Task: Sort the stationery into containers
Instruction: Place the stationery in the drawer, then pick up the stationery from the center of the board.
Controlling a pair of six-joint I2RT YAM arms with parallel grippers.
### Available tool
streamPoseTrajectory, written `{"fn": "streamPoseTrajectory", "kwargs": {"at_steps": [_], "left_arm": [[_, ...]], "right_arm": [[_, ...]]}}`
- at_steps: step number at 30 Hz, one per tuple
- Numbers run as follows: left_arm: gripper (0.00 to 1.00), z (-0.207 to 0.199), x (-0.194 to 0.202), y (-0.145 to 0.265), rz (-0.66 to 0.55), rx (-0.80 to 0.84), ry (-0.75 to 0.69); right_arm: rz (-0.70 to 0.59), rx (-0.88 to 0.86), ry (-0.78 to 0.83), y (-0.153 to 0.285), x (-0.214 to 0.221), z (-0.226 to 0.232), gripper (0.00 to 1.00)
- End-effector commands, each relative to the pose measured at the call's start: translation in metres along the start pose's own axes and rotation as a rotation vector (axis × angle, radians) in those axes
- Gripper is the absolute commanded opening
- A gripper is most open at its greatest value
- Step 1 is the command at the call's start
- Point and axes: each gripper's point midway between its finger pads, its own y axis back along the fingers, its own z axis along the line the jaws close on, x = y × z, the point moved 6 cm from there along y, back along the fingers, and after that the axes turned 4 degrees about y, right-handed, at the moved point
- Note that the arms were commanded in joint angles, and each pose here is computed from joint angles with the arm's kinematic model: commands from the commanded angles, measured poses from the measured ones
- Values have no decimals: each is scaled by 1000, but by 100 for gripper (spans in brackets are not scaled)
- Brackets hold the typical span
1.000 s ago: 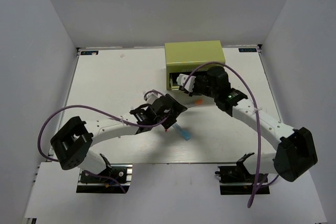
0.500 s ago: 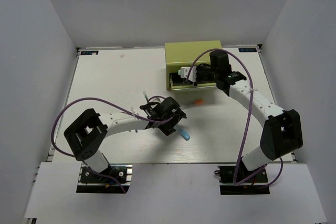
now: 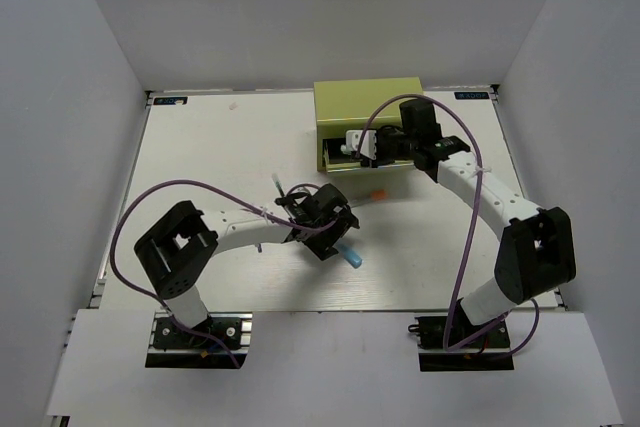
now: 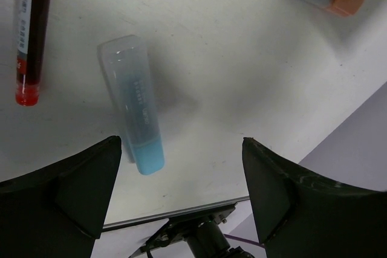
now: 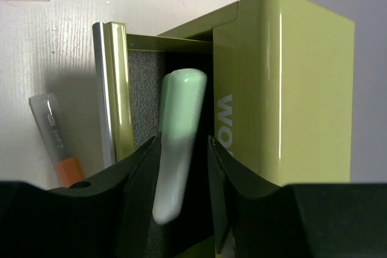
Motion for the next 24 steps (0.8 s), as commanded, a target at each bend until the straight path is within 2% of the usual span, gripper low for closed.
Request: {"fn": "streamPoseTrajectory", "kwargs": {"at_steps": [1,5,6,10,24], "left_arm": [[90,-5,-1,3,17,-29,16],[90,-5,-1,1,11,-64,13],[89,-3,-1,-3,10,-74,12],[88,-4,2,-7,22,-115,1],[59,10,9,-27,63,-347,-84]], "right_arm": [[-3,48,-27,7,-3,-12,43],[-3,73,-80,10,-2,-12,45],[-4,84,-80,13,-4,-13,53],[-9,106,-114,17,-7,-14,54],[-70,200,-194,46,-23,-4,54]]}}
